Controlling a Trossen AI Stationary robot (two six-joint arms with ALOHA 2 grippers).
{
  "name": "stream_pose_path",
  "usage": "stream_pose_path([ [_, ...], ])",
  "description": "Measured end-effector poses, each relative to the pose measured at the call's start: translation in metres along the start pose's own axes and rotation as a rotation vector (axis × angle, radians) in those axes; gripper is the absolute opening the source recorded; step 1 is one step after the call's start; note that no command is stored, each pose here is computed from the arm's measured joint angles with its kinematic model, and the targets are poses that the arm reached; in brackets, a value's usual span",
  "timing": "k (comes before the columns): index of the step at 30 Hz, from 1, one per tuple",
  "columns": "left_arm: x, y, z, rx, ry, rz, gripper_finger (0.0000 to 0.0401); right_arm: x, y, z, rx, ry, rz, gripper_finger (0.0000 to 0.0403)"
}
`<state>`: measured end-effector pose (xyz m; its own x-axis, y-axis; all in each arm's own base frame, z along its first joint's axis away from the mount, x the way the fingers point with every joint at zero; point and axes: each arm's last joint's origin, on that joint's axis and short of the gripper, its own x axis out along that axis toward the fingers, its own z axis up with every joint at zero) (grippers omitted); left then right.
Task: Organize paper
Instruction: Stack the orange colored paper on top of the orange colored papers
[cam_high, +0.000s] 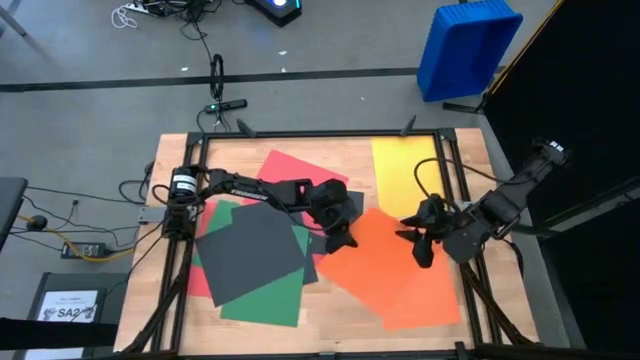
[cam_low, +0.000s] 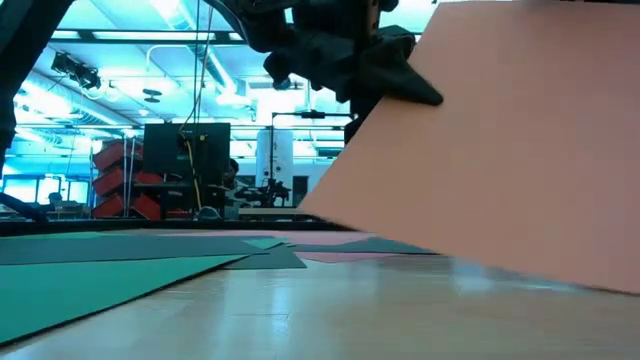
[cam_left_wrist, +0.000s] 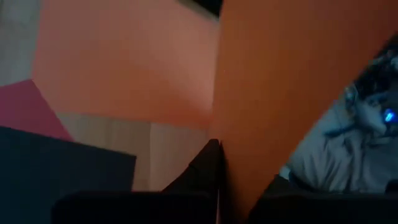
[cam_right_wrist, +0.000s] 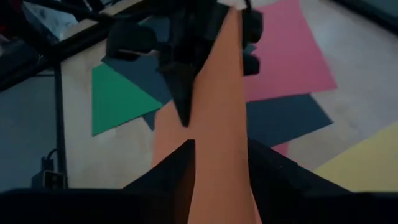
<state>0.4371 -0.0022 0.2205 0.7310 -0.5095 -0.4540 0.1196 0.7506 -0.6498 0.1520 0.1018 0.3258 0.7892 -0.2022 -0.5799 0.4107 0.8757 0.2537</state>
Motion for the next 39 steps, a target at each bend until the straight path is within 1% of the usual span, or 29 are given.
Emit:
stream_pose_path([
  [6,0.004,-0.01,0.004,-0.125,-0.086,-0.016,0.0,-0.012,-0.01,0.002,-0.012,-0.071,-0.026,0.0104],
  [8,0.007,-0.017,0.006,-0.15,-0.124,-0.041,0.0,-0.015,-0.012,0.003,-0.021,-0.086,-0.024,0.0101],
  [10,0.011,-0.023,0.002,-0.165,-0.145,-0.051,0.0,-0.018,-0.013,0.004,-0.031,-0.102,-0.022,0.0099],
  [14,0.015,-0.023,-0.021,-0.215,-0.177,-0.013,0.0,-0.023,-0.015,0.003,-0.054,-0.112,-0.011,0.0097],
  [17,0.013,-0.028,-0.037,-0.273,-0.27,-0.014,0.0,-0.026,-0.016,0.0,-0.081,-0.112,-0.015,0.0096],
  [20,0.016,-0.038,-0.051,-0.326,-0.385,-0.049,0.0,-0.027,-0.017,-0.002,-0.091,-0.121,-0.024,0.0096],
  [23,0.02,-0.043,-0.062,-0.366,-0.453,-0.016,0.0,-0.028,-0.017,-0.001,-0.091,-0.137,-0.032,0.0095],
  [26,0.022,-0.047,-0.064,-0.369,-0.485,0.007,0.0,-0.027,-0.017,-0.001,-0.092,-0.14,-0.036,0.0096],
  [31,0.023,-0.047,-0.066,-0.369,-0.489,0.034,0.0,-0.024,-0.014,-0.003,-0.078,-0.135,-0.042,0.0091],
  [33,0.023,-0.046,-0.066,-0.368,-0.521,0.063,0.0,-0.022,-0.01,-0.006,-0.071,-0.135,-0.05,0.0088],
  [35,0.023,-0.046,-0.067,-0.371,-0.555,0.097,0.0,-0.018,-0.003,-0.011,-0.081,-0.143,-0.062,0.0084],
  [37,0.024,-0.044,-0.073,-0.381,-0.573,0.114,0.0,-0.016,0.005,-0.019,-0.092,-0.155,-0.071,0.0077],
  [39,0.024,-0.044,-0.082,-0.399,-0.591,0.11,0.0,-0.014,0.012,-0.029,-0.096,-0.166,-0.083,0.0068],
])
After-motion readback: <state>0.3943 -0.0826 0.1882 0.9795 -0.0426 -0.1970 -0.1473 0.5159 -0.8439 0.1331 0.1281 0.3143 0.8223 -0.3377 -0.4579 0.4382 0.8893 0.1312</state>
